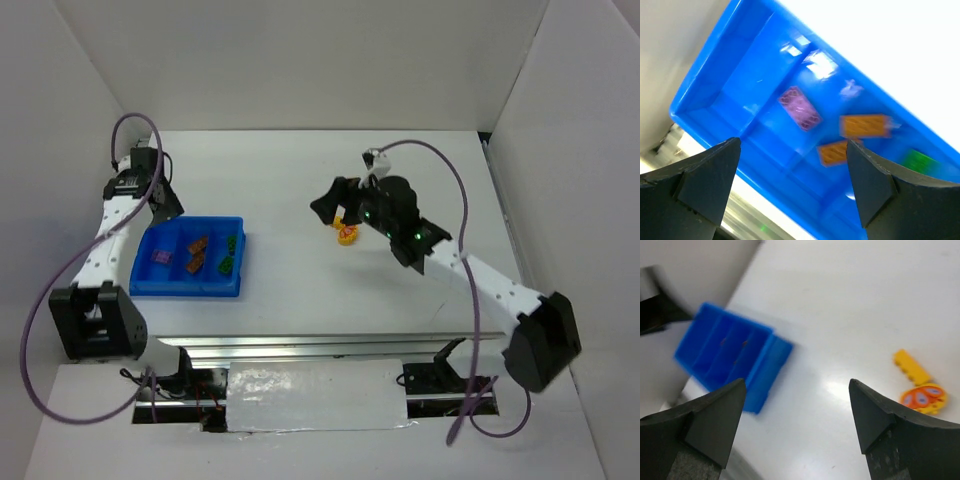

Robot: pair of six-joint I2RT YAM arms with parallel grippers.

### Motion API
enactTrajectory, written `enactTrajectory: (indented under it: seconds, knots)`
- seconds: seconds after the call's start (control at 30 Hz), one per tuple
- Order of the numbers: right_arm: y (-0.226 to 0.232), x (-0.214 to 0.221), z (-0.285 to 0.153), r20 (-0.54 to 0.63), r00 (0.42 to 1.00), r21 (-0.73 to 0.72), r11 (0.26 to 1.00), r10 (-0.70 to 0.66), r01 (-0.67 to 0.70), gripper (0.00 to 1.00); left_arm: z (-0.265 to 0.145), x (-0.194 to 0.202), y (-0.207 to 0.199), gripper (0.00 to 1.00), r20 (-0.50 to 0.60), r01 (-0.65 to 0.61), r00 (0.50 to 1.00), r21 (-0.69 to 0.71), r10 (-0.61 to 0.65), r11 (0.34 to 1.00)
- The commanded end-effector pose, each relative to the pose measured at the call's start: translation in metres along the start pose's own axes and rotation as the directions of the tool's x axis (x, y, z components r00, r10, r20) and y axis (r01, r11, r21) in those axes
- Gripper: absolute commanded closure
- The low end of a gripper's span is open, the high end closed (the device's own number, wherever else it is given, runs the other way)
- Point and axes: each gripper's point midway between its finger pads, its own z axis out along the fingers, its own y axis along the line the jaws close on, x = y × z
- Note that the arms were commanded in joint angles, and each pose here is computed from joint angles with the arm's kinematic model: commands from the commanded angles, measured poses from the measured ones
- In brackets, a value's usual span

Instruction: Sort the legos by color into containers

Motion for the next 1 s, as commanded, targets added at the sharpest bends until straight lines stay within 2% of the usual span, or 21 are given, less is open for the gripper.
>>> enactTrajectory:
  seconds: [0.0, 0.07, 0.17, 0.2, 0.23, 0.27, 0.3, 0.33, 0.37, 0.4, 0.53, 0.67, 0.77, 0.97]
  knots:
    - [-0.073, 0.006, 0.017, -0.102, 0.993, 0.371, 0.928, 0.066, -0.023, 0.09, -0.057, -0.011, -0.017, 0.00, 0.102, 0.044, 0.993, 0.185, -0.064, 0.982]
    - [-0.102, 0.006, 0.031, -0.153, 0.986, 0.477, 0.879, 0.067, 0.014, 0.06, -0.078, -0.006, -0.021, 0.00, 0.134, 0.027, 0.989, 0.261, -0.064, 0.965]
    - [-0.141, 0.006, 0.050, -0.236, 0.969, 0.552, 0.831, 0.077, 0.068, 0.05, -0.106, 0.006, -0.041, 0.01, 0.181, -0.038, 0.983, 0.413, -0.041, 0.910]
    - [-0.152, 0.007, 0.054, -0.280, 0.959, 0.551, 0.825, 0.044, 0.123, 0.04, -0.105, 0.015, -0.043, 0.00, 0.186, -0.071, 0.983, 0.438, -0.013, 0.896]
    - [-0.155, 0.010, 0.060, -0.327, 0.944, 0.519, 0.841, 0.032, 0.151, 0.04, -0.120, 0.019, -0.049, 0.00, 0.205, -0.093, 0.979, 0.511, -0.016, 0.855]
    - [-0.162, -0.001, 0.064, -0.344, 0.939, 0.513, 0.841, 0.018, 0.172, 0.03, -0.125, 0.022, -0.053, 0.00, 0.215, -0.109, 0.976, 0.544, -0.014, 0.832]
    - [-0.178, 0.017, 0.072, -0.427, 0.904, 0.493, 0.839, 0.003, 0.230, 0.02, -0.130, 0.029, -0.057, 0.01, 0.220, -0.131, 0.975, 0.590, -0.003, 0.796]
    - [-0.179, 0.004, 0.080, -0.433, 0.901, 0.474, 0.845, -0.019, 0.246, 0.02, -0.132, 0.034, -0.060, 0.00, 0.216, -0.142, 0.976, 0.611, 0.008, 0.779]
    - [-0.191, 0.010, 0.078, -0.489, 0.872, 0.462, 0.840, -0.028, 0.286, 0.02, -0.134, 0.039, -0.063, 0.00, 0.208, -0.154, 0.978, 0.631, 0.025, 0.761]
    - [-0.208, 0.030, 0.083, -0.547, 0.837, 0.465, 0.831, -0.003, 0.307, 0.01, -0.134, 0.046, -0.065, 0.00, 0.199, -0.166, 0.979, 0.645, 0.046, 0.746]
    - [-0.247, 0.042, 0.085, -0.628, 0.778, 0.471, 0.800, 0.009, 0.371, 0.01, -0.142, 0.058, -0.074, 0.01, 0.208, -0.205, 0.975, 0.708, 0.078, 0.676]
    - [-0.270, 0.047, 0.079, -0.673, 0.739, 0.448, 0.779, -0.029, 0.438, 0.01, -0.137, 0.069, -0.080, 0.00, 0.207, -0.224, 0.973, 0.718, 0.105, 0.659]
    - [-0.283, 0.044, 0.076, -0.681, 0.730, 0.456, 0.748, -0.056, 0.482, 0.01, -0.131, 0.077, -0.084, 0.00, 0.204, -0.234, 0.971, 0.715, 0.124, 0.658]
    - [-0.297, 0.055, 0.076, -0.724, 0.688, 0.435, 0.744, -0.046, 0.507, 0.01, -0.120, 0.086, -0.088, 0.01, 0.199, -0.244, 0.969, 0.706, 0.144, 0.665]
